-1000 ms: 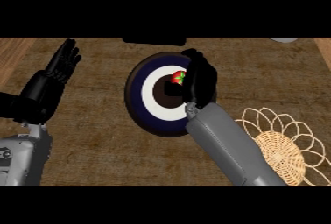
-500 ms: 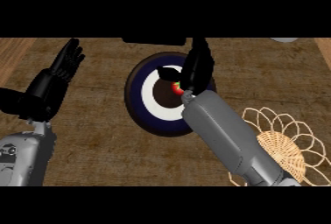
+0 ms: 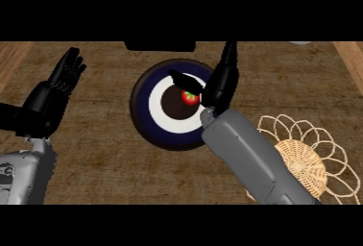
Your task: Pick the tomato from the placemat and place it in the plate
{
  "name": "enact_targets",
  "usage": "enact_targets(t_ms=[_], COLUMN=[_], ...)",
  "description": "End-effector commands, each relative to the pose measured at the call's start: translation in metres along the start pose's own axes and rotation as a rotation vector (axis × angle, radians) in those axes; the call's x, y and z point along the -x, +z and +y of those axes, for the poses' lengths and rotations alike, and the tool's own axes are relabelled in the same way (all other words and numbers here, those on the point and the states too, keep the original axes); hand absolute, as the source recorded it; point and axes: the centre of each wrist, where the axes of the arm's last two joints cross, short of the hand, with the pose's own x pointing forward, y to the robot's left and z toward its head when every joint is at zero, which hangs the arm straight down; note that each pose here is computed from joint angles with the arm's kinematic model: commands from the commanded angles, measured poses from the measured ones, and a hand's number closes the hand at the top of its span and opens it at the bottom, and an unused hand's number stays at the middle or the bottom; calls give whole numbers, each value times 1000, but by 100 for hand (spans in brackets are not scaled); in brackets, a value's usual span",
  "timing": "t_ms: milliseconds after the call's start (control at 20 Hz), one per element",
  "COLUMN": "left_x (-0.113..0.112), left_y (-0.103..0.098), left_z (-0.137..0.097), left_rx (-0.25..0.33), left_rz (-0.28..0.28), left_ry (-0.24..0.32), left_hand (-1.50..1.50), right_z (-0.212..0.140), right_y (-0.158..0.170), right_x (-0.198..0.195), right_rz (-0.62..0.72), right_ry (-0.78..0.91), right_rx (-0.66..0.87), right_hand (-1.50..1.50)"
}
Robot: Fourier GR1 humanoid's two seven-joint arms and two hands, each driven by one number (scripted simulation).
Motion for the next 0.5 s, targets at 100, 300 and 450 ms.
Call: enact_targets(t_ms=[100, 300, 450], left_x=[2, -3, 10], left_y=[8, 5, 21], left_z=[1, -10, 29], left_rx=[-36, -39, -37], left_rz=[-4, 15, 16], left_ry=[-1, -3, 7], left_hand=[0, 0, 0], right_z=[-31, -74, -107], right_y=[28, 55, 67], right_x=[32, 44, 68], right_rz=[44, 7, -2], right_ry=[-133, -163, -134], right_rx=[117, 98, 81], right_hand=[-150, -150, -150])
